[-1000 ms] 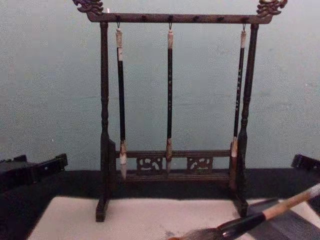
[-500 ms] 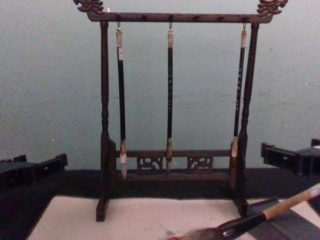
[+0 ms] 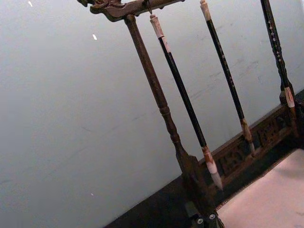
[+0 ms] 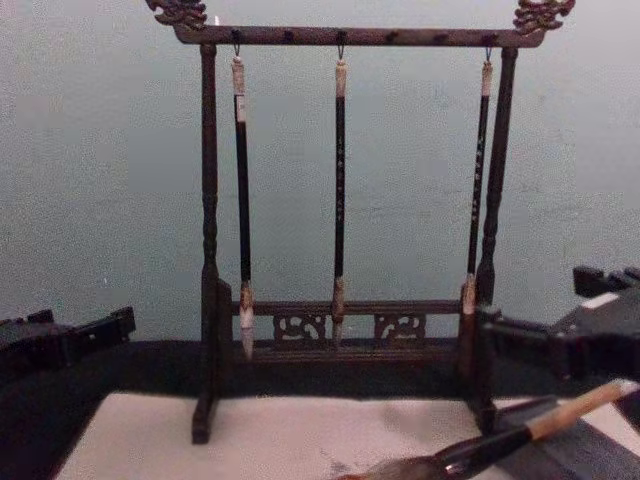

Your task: Pick up the brush from the inkstone, write on the paper, then place the brush back to its original position.

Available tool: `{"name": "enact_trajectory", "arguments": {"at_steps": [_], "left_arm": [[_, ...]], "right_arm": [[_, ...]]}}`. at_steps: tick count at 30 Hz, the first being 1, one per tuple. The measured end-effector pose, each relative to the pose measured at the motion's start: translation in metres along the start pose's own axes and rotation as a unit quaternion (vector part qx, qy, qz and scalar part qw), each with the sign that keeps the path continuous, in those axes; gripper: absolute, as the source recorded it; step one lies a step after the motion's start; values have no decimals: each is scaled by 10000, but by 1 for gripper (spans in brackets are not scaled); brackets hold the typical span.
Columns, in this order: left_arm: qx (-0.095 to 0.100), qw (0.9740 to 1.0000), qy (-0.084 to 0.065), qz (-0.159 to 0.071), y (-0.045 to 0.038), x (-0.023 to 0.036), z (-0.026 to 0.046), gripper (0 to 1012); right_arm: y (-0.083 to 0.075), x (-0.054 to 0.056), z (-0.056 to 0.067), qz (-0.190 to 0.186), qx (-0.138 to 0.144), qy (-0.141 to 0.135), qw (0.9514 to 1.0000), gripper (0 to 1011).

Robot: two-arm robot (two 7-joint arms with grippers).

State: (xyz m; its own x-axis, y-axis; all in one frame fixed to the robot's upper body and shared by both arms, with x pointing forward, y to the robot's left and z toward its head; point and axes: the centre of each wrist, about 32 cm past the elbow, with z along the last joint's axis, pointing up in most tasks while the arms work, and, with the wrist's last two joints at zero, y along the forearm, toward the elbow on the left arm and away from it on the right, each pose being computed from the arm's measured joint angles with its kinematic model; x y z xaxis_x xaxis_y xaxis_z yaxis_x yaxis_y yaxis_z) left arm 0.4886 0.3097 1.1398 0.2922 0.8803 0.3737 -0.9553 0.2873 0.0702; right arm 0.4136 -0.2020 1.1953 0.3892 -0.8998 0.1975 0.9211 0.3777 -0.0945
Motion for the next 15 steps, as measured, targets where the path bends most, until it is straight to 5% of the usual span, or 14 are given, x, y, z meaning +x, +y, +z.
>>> {"name": "enact_trajectory", "arguments": {"at_steps": [15], "left_arm": [[0, 10000, 0, 0, 0, 0, 0, 1002]], "right_arm": [[0, -1, -6, -14, -8, 2, 10000, 1001]]}}
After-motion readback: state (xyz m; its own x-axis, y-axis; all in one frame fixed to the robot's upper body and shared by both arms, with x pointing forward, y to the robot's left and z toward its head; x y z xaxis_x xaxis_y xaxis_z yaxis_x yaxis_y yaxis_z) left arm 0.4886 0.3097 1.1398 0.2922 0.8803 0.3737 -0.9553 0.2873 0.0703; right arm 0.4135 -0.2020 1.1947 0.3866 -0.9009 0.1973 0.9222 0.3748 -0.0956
